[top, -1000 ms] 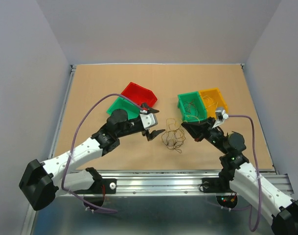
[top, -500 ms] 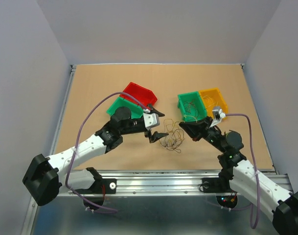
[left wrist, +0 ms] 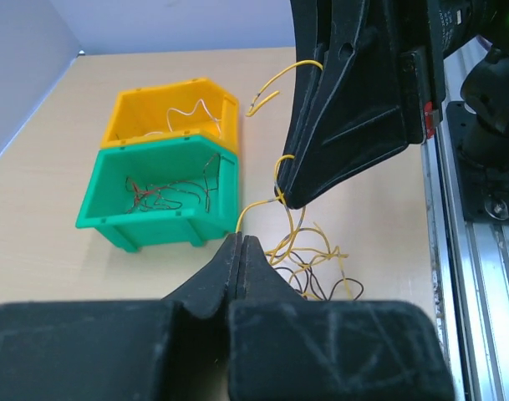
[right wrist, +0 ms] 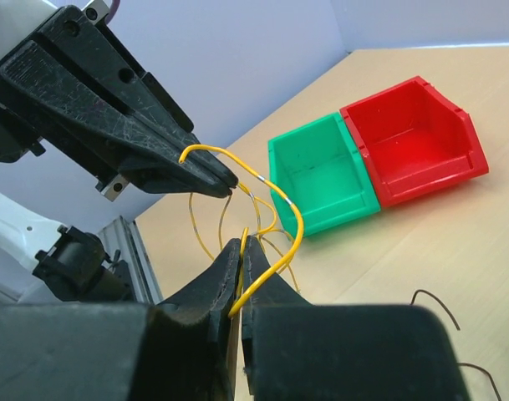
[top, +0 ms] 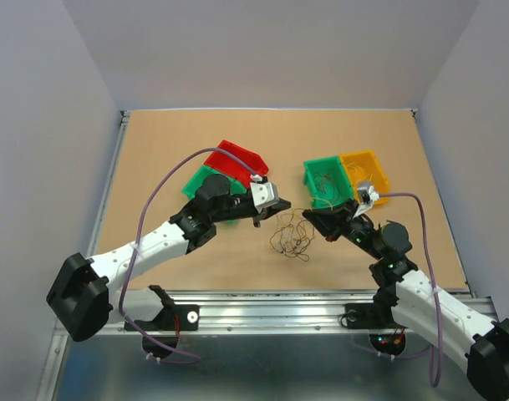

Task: Untangle the cables

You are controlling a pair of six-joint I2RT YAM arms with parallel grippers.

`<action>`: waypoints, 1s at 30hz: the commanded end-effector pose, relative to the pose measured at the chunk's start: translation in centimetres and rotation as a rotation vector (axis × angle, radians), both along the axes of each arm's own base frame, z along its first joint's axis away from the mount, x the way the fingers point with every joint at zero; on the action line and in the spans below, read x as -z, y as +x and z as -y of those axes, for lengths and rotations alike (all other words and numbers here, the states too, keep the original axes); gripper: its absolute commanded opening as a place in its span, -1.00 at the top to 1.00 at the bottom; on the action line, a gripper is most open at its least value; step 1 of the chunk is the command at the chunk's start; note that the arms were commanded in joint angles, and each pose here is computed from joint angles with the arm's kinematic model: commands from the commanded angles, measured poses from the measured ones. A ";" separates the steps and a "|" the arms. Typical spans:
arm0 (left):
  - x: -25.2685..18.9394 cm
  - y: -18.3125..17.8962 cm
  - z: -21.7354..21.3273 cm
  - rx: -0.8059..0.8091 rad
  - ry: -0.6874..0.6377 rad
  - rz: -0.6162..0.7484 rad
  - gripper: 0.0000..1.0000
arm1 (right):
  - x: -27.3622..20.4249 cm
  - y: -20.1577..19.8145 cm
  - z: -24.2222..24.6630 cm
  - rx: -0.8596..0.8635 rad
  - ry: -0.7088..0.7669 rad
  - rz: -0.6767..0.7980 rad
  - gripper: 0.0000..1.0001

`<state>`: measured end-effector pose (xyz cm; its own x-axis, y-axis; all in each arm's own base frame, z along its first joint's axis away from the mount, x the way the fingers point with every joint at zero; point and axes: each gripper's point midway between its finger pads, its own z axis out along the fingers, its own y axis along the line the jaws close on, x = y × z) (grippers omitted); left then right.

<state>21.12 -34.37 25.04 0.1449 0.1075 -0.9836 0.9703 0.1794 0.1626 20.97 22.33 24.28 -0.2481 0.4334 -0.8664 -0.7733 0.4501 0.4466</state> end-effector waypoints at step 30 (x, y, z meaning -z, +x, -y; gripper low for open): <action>-0.3 1.0 0.6 0.018 0.085 -0.017 1.00 | -2.1 -0.5 0.0 0.000 -0.003 0.156 0.41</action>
<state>22.19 -34.64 21.95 0.0619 0.2596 -0.9637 0.9819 0.1573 0.1055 21.29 22.00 24.93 -0.1796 0.4296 -0.8850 -0.7862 0.4781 0.3916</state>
